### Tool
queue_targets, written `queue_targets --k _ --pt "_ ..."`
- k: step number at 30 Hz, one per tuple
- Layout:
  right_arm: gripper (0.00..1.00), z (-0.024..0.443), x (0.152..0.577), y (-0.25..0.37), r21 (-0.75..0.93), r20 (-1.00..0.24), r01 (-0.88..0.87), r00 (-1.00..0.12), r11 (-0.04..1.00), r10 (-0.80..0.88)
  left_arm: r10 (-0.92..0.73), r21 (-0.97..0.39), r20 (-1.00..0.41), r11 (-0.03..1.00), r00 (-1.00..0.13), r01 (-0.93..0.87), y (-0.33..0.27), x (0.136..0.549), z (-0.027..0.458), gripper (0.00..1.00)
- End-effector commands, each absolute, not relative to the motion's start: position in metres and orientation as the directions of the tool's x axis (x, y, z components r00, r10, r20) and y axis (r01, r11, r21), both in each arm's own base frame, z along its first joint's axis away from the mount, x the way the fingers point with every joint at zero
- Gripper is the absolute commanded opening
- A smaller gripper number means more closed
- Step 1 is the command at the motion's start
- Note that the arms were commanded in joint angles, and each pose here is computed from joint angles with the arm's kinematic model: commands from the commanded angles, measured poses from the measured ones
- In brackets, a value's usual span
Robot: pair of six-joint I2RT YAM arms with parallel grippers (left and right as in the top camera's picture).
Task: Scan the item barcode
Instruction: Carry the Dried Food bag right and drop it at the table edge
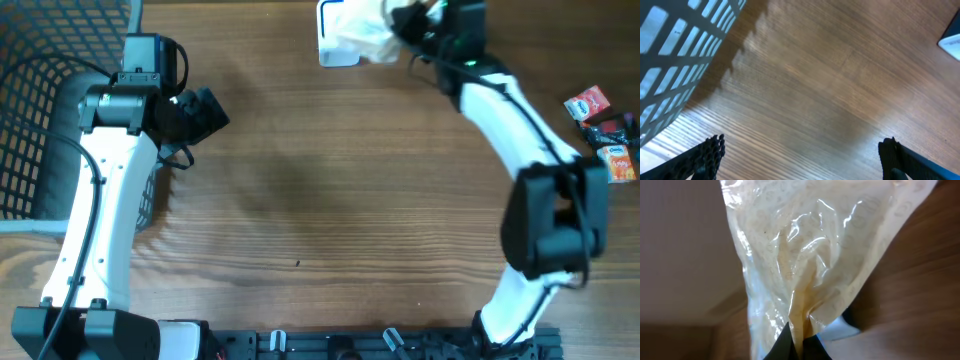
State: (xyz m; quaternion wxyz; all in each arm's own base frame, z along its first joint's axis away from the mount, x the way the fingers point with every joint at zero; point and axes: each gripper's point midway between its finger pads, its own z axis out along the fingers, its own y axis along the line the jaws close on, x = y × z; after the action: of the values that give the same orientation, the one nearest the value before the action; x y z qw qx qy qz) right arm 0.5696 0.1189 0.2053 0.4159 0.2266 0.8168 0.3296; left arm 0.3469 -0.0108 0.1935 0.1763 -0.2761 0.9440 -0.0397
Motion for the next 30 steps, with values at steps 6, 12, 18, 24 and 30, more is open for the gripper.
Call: queue_targets --k 6,12,18,24,30 --pt "0.05 0.218 0.486 -0.13 0.441 -0.609 0.603 -0.342 0.664 0.715 -0.549 -0.161 -0.315 0.835 -0.774 -0.526 -0.007 0.347 0.192 1.0" --pt "0.05 0.148 0.434 -0.231 0.242 -0.549 0.765 -0.399 0.596 0.735 -0.549 -0.161 -0.316 0.835 -0.774 -0.526 -0.007 0.348 0.193 1.0" --pt "0.05 0.1 0.426 -0.28 0.112 -0.556 0.752 -0.494 0.649 0.669 -0.549 -0.161 -0.316 0.835 -0.774 -0.526 -0.007 0.348 0.193 1.0" --pt "0.57 0.099 0.432 -0.295 0.063 -0.597 0.762 -0.489 0.645 0.636 -0.549 -0.161 -0.316 0.835 -0.774 -0.526 -0.007 0.348 0.193 1.0" --pt "0.65 0.222 0.431 -0.282 0.19 -0.725 0.724 -0.352 0.663 0.592 -0.549 -0.161 -0.316 0.835 -0.774 -0.526 -0.007 0.348 0.193 1.0"
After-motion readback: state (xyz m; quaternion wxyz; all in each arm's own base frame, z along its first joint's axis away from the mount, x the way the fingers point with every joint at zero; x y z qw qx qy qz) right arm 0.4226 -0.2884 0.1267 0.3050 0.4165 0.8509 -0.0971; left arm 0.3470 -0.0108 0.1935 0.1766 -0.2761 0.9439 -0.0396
